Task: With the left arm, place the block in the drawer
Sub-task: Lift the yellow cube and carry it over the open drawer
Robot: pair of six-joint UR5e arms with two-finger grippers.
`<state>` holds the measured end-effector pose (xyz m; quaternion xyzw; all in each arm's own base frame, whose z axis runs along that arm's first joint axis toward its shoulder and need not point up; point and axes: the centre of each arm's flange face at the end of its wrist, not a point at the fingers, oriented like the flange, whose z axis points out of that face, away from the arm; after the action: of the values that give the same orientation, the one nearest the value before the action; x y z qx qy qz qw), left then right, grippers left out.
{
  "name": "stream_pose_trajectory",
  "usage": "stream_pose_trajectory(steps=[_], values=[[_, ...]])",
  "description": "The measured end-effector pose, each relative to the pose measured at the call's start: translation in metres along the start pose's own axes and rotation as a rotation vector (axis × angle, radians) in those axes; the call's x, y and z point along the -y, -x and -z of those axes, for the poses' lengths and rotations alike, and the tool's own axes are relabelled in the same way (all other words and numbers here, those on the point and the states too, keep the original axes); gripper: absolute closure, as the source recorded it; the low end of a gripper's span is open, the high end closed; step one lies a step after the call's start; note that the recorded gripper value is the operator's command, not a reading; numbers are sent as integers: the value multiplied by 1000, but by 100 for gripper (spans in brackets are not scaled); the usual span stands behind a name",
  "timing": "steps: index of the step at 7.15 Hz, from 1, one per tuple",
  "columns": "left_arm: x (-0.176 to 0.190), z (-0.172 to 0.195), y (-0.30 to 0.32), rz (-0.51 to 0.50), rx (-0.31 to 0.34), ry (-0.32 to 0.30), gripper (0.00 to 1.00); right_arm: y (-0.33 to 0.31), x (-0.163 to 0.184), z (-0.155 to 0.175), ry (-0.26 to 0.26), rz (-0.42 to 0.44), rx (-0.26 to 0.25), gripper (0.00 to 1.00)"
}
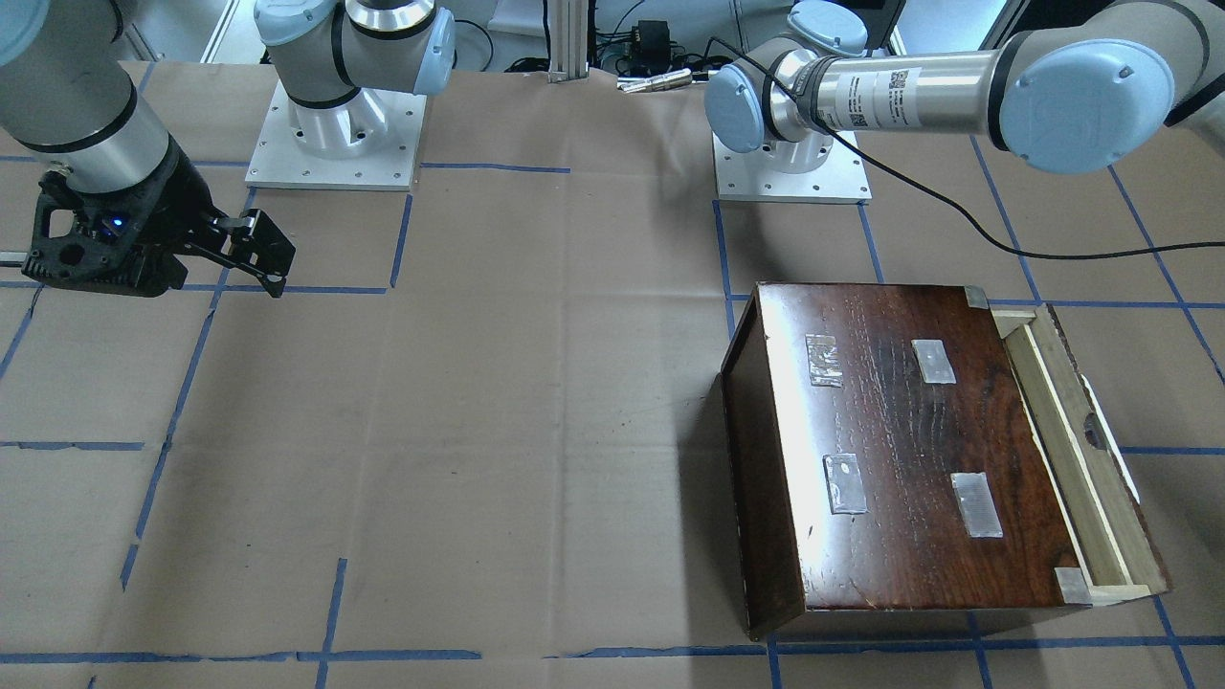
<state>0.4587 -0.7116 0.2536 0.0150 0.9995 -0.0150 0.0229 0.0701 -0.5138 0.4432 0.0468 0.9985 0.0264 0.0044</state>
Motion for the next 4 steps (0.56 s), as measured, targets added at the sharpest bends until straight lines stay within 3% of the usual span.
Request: stream_pose_trajectory(steps=[2,4], values=[[-27,67,-4,15,-26,29,75,0,0,0,0,0,0,0],[-53,107,-22,26,-51,51,75,0,0,0,-1,0,0,0]])
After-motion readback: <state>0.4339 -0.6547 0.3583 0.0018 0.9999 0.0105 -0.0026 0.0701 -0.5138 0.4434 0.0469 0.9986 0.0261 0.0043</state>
